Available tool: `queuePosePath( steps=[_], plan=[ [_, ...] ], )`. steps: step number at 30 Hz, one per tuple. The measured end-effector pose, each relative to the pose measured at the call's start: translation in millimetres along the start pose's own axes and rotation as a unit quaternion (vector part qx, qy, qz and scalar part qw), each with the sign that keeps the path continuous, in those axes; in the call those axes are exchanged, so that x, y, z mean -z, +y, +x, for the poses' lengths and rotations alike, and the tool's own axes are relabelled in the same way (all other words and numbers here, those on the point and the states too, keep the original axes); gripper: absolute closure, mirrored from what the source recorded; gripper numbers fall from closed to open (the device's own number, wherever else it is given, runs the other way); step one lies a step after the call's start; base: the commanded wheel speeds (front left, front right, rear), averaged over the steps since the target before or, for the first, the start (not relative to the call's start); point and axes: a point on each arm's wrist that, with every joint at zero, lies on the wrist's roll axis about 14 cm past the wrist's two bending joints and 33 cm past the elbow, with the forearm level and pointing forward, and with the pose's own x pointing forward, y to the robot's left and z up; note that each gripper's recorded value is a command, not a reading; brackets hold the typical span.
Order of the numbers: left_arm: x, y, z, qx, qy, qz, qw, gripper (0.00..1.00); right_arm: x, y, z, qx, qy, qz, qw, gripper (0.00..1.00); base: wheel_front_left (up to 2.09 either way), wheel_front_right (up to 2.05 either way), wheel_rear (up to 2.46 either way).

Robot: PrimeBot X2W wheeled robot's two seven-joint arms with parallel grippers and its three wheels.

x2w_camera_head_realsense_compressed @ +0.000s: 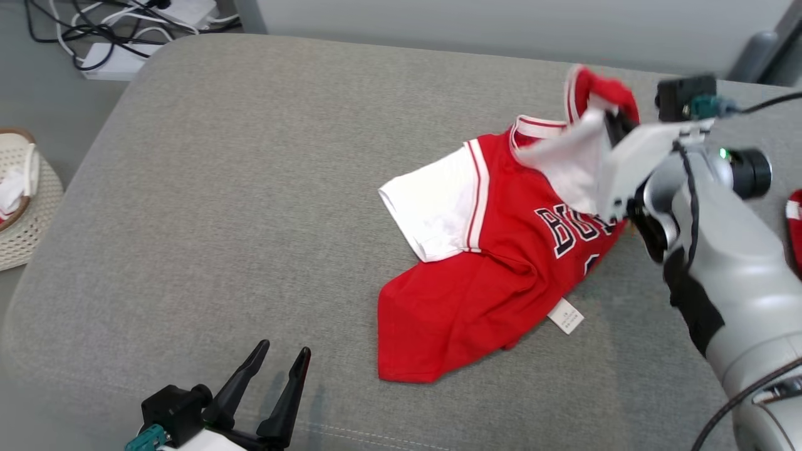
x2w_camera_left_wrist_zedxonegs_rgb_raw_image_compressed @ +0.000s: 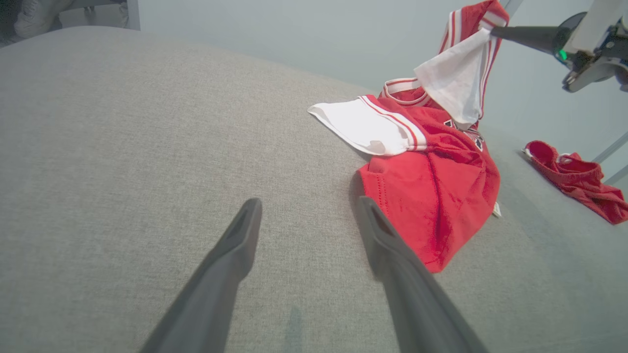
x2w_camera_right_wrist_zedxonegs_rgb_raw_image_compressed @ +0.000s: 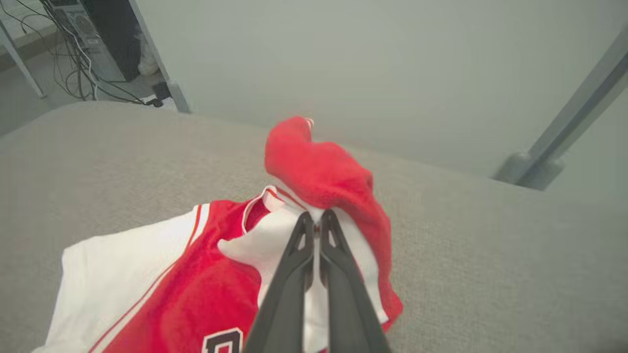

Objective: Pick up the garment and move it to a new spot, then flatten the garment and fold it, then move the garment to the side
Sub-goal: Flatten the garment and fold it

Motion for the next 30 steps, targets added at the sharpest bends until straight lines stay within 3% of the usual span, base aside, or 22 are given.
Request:
queuePosePath(
  steps=[1, 4, 9, 18, 30],
  plan=[
    [-0.9, -2.8, 2.6, 0.006, -0.001, 0.001, 1.000, 0.00, 15.8, -6.3, -4.0, 0.007, 0.025, -0.004, 1.000, 0.00, 0.00, 0.00, 0.00],
    [-2.9, -11.6, 9.7, 0.022, -0.002, 0.001, 1.000, 0.00, 25.9, -18.2, -11.9, 0.019, 0.032, -0.018, 0.999, 0.00, 0.00, 0.00, 0.00],
    [-8.2, -26.7, 19.3, 0.051, -0.009, 0.005, 0.999, 0.00, -0.6, -10.2, -20.7, 0.003, -0.037, -0.026, 0.999, 0.00, 0.00, 0.00, 0.00],
    [-10.4, -69.7, 26.4, 0.137, -0.006, 0.040, 0.990, 0.00, 30.0, -2.3, -53.3, -0.005, -0.054, 0.005, 0.998, 0.00, 0.00, 0.00, 0.00],
    [22.2, -137.4, 40.3, 0.286, 0.045, 0.124, 0.949, 0.00, 63.5, -37.1, -105.0, 0.060, -0.070, 0.033, 0.995, 0.00, 0.00, 0.00, 0.00]
  ],
)
